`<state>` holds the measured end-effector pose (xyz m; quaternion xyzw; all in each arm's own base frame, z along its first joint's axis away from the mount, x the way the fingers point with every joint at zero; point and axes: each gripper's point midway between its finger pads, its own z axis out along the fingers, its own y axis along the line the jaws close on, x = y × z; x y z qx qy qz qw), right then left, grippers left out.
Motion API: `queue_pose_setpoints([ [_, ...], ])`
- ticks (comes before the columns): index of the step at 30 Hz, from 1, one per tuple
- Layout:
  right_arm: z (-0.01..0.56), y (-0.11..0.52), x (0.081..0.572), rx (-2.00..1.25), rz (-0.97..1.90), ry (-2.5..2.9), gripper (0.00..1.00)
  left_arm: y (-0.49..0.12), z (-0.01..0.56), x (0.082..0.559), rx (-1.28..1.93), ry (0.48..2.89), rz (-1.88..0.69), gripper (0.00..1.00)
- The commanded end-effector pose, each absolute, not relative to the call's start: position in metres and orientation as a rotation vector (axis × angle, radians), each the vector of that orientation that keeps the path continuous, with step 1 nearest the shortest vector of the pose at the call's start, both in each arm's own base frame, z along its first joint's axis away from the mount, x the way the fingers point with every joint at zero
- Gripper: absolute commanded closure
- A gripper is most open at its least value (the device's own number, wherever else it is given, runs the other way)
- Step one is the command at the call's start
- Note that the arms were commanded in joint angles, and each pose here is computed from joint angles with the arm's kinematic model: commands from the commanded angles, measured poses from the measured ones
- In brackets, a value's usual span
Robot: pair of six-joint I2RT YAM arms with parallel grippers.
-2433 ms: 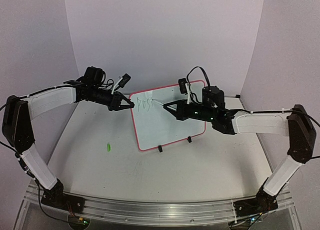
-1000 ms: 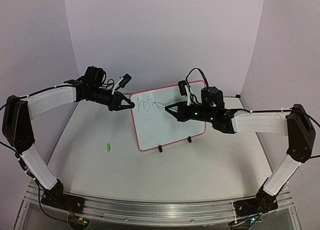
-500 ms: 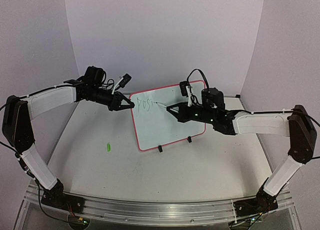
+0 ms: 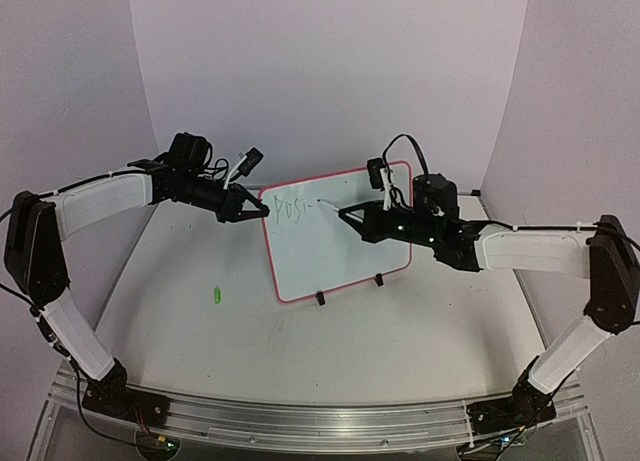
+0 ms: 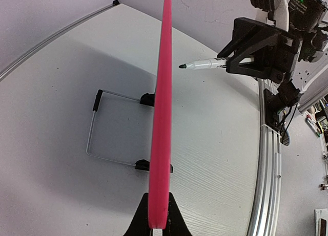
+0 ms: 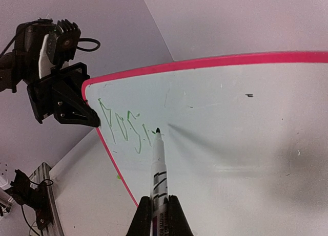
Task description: Write a sentence on the whiteboard
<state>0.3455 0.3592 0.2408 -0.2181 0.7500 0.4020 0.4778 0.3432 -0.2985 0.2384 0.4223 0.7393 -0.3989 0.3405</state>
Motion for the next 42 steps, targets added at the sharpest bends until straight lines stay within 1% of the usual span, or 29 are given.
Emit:
queue_pose_setpoints([
  [1, 0.275, 0.361, 0.343, -0.553, 1.017, 1.725, 1.0, -0.302, 0.231, 0.341, 1.125, 1.954, -1.004, 1.0],
  [11, 0.27, 0.375, 0.356, -0.565, 1.022, 1.736, 1.0, -0.301, 0.231, 0.341, 1.125, 1.955, -0.999, 1.0],
  [19, 0.255, 0.371, 0.364, -0.524, 0.977, 1.784, 1.0, -0.301, 0.231, 0.341, 1.125, 1.954, -1.0, 1.0],
  [35, 0.219, 0.363, 0.356, -0.496, 0.973, 1.873, 1.0, -0.302, 0.23, 0.341, 1.126, 1.955, -1.002, 1.0],
  [42, 0.218, 0.36, 0.356, -0.486, 0.951, 1.875, 1.0, -0.302, 0.23, 0.341, 1.128, 1.954, -1.003, 1.0],
])
